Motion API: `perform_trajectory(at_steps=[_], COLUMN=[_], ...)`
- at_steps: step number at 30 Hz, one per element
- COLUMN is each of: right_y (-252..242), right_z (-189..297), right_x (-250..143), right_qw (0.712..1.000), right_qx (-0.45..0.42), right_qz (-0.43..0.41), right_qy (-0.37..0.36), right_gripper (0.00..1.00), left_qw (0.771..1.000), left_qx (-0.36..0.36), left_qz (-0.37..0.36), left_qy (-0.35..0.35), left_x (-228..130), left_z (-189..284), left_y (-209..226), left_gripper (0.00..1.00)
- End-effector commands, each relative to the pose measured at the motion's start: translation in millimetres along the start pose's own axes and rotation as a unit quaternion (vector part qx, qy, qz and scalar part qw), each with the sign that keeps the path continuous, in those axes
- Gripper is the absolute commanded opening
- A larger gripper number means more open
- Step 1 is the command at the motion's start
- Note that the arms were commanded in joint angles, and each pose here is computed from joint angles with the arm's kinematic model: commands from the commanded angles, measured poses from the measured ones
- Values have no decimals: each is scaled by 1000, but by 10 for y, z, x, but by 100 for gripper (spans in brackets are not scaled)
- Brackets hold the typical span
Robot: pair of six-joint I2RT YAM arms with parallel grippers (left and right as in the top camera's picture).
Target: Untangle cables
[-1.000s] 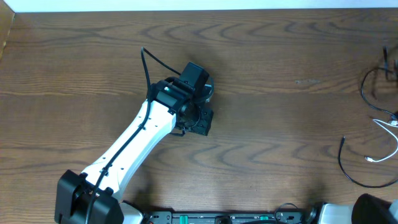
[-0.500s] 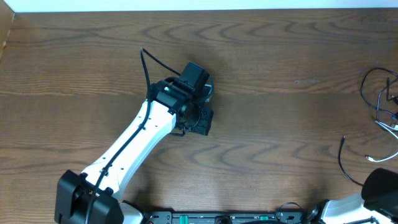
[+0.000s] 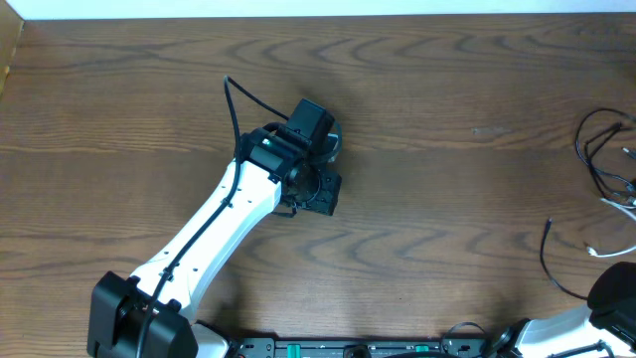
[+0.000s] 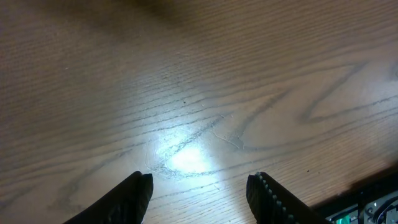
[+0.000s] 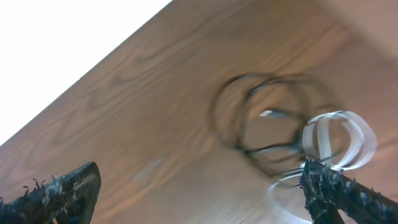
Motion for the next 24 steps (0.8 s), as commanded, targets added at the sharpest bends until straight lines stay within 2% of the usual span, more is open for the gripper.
perform_trajectory(at_steps=[1,8,16,24], right_y=[216,524,1137,1529], right_z=[-15,-33,-56,-355], right_x=[-63,-270,-534,-916], right_qw=[995,986,951,923], right_qx=[101,133,193,169], right_qz=[-6,37,184,264], right_qy=[21,93,155,224], right_gripper=[99,99,99,99], left_qw=[1000,1000,999,998], left_qx=[2,1,-12,10], left_qz=[6,5,3,17], left_qy=[-6,-8,-31,-63], left_x=[-9,-3,65,171], left_z=[33,33,36,62], left_y=[15,12,-25,76], left_gripper=[55,55,64,67])
Point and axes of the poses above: each gripper's point midway between its finger pads, its own z axis back along the fingers, its own y axis along the line the jaws close on, x = y × z, the point moved 10 cm from there along z, back along the fingers, and after that the axes turned 14 degrees about z, right-handed, at the moved point
